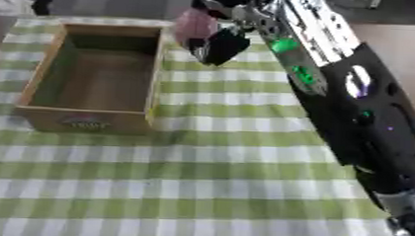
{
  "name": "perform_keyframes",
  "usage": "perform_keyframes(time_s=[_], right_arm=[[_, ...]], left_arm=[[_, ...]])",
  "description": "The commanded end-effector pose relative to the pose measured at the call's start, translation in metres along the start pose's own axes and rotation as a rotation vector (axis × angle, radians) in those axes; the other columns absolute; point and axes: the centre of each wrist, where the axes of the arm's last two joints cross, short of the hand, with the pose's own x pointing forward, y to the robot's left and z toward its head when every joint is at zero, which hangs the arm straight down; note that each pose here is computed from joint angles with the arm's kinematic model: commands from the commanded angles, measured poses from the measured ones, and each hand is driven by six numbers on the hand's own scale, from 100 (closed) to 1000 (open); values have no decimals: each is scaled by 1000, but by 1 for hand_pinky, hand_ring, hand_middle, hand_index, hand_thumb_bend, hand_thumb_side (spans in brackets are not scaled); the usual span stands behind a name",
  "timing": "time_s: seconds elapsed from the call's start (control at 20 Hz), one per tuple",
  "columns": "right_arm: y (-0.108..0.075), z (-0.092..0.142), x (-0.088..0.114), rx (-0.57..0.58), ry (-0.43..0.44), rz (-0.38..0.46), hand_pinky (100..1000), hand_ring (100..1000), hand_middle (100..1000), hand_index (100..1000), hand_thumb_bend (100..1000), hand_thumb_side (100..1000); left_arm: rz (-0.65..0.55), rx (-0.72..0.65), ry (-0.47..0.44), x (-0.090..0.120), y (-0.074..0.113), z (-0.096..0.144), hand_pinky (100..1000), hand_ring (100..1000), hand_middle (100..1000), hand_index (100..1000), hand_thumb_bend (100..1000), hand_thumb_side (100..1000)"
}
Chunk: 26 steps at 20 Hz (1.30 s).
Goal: Pick up objects on the table and place them in the box.
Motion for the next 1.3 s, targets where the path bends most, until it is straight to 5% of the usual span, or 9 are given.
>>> perform_keyframes(time_s=[0.05, 0.45, 0.85, 1.3], right_arm=[[-15, -14, 17, -51, -26, 28, 721, 740, 578, 705, 100, 483], [-21, -60, 67, -83, -80, 5, 719, 735, 574, 704, 100, 458], [6, -104, 97, -65, 24, -70, 713, 724, 563, 698, 100, 436], [32, -126, 124, -36, 100, -117, 720, 737, 565, 704, 100, 434]], left_arm=[[2, -21, -24, 7, -2, -5, 585, 496, 548, 823, 100, 942], [15, -24, -20, 5, -4, -5, 580, 495, 548, 822, 100, 943], [26, -27, -17, 4, -5, -4, 579, 494, 547, 821, 100, 945], [35, -29, -15, 3, -6, -3, 579, 492, 546, 820, 100, 945]])
